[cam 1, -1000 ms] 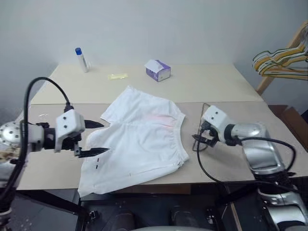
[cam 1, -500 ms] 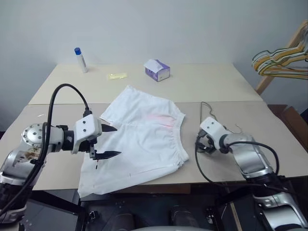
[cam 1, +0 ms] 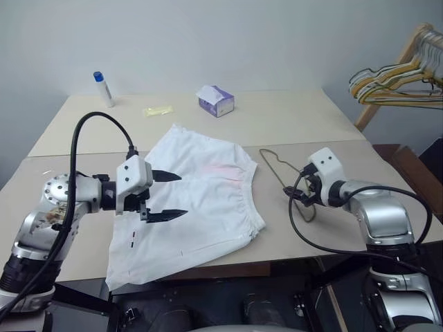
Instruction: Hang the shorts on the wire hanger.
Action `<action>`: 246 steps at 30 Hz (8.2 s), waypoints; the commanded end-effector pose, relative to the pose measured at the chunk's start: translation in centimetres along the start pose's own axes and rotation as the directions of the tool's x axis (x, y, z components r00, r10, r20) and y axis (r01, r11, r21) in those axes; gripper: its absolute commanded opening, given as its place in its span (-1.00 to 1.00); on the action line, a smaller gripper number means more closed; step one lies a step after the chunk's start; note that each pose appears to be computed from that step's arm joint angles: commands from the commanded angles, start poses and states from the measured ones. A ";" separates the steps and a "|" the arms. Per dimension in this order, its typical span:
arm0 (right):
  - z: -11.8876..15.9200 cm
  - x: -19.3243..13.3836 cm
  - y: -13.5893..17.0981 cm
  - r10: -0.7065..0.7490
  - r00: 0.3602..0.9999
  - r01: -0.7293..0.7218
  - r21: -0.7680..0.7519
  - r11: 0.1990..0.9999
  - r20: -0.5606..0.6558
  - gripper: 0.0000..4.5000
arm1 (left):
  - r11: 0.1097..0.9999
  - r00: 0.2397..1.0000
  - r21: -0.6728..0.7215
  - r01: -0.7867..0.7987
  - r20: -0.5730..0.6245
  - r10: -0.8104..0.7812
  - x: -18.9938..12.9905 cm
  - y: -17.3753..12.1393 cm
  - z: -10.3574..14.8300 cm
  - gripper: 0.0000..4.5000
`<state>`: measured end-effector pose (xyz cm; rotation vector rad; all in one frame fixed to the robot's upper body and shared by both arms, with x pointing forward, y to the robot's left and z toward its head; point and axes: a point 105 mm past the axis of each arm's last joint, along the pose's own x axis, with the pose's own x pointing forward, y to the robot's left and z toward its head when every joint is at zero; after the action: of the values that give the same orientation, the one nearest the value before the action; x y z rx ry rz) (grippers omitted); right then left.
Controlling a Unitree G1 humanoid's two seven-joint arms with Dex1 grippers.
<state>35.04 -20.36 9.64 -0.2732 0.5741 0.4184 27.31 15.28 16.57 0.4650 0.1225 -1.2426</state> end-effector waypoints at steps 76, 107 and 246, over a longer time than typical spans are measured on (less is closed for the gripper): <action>12.3 -4.3 11.4 0.229 0.764 0.147 -0.509 0.848 0.603 -1.00 | 0.473 0.670 -0.875 0.106 0.414 0.616 7.4 9.4 8.3 -0.98; 9.9 -7.6 11.9 0.846 0.453 -0.832 -0.207 0.514 0.280 0.74 | 0.920 0.512 -0.257 0.297 0.856 0.074 -6.5 5.5 11.5 -1.00; 4.5 -0.4 4.7 0.446 0.893 -0.383 -0.413 0.826 0.063 -1.00 | 0.989 0.964 0.017 -0.147 0.226 0.139 -0.1 7.1 4.3 0.98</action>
<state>34.14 -15.50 10.39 -0.3931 0.5001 0.9679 32.97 14.42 20.16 0.3684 -0.0558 -1.1614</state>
